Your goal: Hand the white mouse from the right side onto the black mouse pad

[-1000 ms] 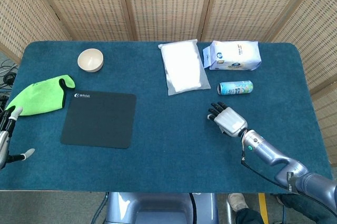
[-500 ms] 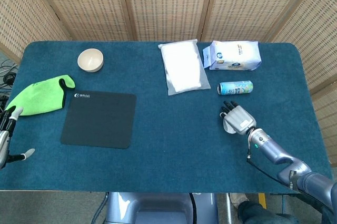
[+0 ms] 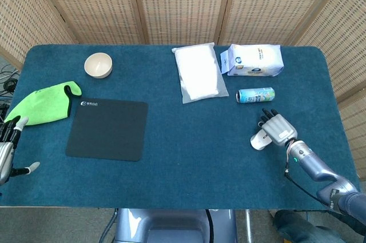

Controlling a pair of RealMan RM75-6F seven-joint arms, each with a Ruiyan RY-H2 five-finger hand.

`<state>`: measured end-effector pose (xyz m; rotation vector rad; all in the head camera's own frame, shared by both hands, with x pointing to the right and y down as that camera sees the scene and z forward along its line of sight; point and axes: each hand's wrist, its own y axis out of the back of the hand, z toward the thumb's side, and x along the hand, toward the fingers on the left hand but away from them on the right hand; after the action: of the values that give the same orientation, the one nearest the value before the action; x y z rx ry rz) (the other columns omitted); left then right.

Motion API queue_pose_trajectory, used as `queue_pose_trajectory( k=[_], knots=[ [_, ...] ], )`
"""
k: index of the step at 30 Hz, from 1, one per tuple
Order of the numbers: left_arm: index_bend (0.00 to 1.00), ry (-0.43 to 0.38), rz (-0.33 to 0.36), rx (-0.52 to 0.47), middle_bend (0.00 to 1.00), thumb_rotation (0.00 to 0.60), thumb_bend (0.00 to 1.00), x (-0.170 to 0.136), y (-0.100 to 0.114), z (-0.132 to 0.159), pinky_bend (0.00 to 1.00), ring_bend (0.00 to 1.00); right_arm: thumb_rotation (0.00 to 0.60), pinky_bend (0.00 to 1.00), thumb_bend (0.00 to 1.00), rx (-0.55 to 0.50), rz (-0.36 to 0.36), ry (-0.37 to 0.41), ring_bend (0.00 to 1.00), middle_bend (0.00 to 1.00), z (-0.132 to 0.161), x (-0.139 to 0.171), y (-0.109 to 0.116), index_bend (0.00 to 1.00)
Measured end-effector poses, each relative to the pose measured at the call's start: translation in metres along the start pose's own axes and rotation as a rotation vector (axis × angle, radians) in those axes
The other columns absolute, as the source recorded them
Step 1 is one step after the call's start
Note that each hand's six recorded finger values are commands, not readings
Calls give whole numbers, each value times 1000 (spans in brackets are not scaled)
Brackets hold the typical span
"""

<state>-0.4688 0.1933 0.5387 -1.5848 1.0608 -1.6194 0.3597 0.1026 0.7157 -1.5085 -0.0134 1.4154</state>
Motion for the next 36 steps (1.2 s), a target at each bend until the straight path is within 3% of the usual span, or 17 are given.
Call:
queue_pose_trajectory(
  k=[1,2,3,4,5,9,13,17,26,30,36],
  knots=[
    [0,0,0,1,0,600,41,0,0,0,0,0,600,157,671,-11,-8,-7,31,98,-3,3,1,228],
    [0,-1,0,2,0,600,40,0,0,0,0,0,600,157,373,-17,-12,-9,17,41,-4,3,2,146],
    [0,-1,0,2,0,600,39,-1,0,1,0,0,600,157,186,-28,-16,-11,8,18,-5,5,2,103],
    [0,-4,-3,5,0,600,36,-1,-1,1,0,0,600,157,33,-49,-20,-12,0,3,-6,7,3,62],
    [0,-7,-5,8,0,600,32,-1,-1,1,0,0,600,157,0,-70,-22,-10,0,0,-7,8,4,47],
    [0,-15,-12,16,0,600,30,0,-2,2,0,0,600,157,0,-169,-37,25,0,33,-7,16,7,46],
    [0,-18,-13,18,0,600,30,0,-3,3,0,0,600,158,0,-210,-56,109,0,71,2,24,7,54],
    [0,-18,-16,18,0,600,30,0,-3,2,0,0,600,158,0,-190,-63,153,6,99,8,23,3,83],
    [0,-11,-17,12,0,600,28,1,-3,-1,0,0,600,167,1,-100,-43,167,45,142,15,7,-9,146],
    [0,-7,-21,12,0,600,29,3,-4,-2,0,0,600,212,51,-73,-36,171,148,238,17,3,-14,247],
    [0,-9,-32,9,0,600,28,4,-6,-1,0,0,600,310,225,-22,-71,180,339,448,18,0,-15,448]
  ],
)
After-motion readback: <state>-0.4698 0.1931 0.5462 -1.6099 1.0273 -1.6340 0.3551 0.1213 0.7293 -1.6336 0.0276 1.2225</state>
